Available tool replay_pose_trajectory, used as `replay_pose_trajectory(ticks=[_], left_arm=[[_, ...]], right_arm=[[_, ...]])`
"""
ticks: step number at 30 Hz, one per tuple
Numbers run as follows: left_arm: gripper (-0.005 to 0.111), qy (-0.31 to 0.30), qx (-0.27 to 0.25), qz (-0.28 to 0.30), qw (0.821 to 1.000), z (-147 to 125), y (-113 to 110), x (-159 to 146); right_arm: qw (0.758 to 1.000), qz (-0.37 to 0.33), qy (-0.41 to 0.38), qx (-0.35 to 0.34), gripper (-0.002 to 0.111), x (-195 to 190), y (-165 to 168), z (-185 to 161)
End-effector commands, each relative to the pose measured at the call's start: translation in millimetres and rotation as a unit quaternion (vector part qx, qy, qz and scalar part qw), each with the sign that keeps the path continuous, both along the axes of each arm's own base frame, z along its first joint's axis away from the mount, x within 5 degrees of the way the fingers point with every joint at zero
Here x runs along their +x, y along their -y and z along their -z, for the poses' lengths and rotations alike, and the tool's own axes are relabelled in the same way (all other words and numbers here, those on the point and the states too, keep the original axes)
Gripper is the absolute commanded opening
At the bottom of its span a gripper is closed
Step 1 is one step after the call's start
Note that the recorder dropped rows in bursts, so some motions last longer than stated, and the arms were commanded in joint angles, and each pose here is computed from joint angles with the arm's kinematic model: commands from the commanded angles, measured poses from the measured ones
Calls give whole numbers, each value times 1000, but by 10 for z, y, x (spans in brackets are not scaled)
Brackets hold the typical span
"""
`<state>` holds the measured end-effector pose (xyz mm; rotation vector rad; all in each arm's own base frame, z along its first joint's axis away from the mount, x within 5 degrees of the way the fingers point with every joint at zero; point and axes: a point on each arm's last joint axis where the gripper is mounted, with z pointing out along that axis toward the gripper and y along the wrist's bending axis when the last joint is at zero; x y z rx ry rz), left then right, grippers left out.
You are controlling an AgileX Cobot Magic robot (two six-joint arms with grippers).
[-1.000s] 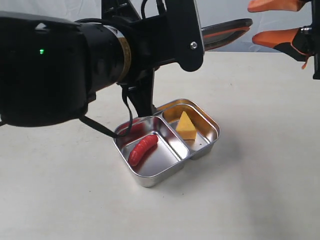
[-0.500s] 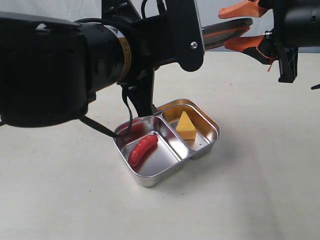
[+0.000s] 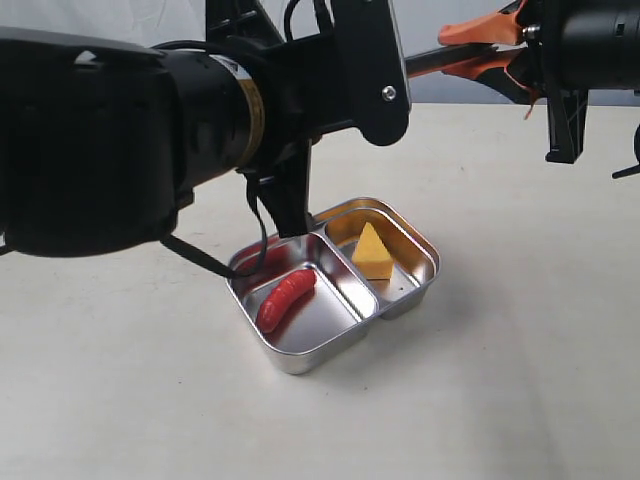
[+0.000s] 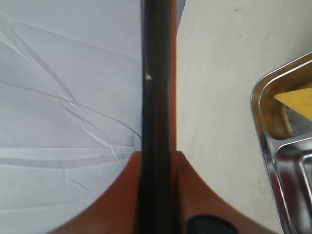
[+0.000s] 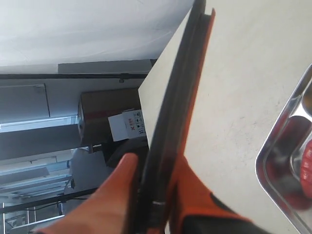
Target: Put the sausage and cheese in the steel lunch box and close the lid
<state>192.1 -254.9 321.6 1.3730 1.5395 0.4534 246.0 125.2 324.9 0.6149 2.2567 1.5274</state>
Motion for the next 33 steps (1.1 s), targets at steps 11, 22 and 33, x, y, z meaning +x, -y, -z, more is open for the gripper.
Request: replay_pose_trajectory(ticks=[11,22,33], left_arm=[[67,-38,10,-26,999,42,-58,-36],[67,-97,-22,-140,985,-167,-473,-193],[67,-147,-150,-142,967,-607,-967,-535]], right_arm=[[998,39,36,-38,0,85,67,14],[985,-16,101,-141,-1,120,91,139],[967,-165,157,-117,-1,213,-29,385]])
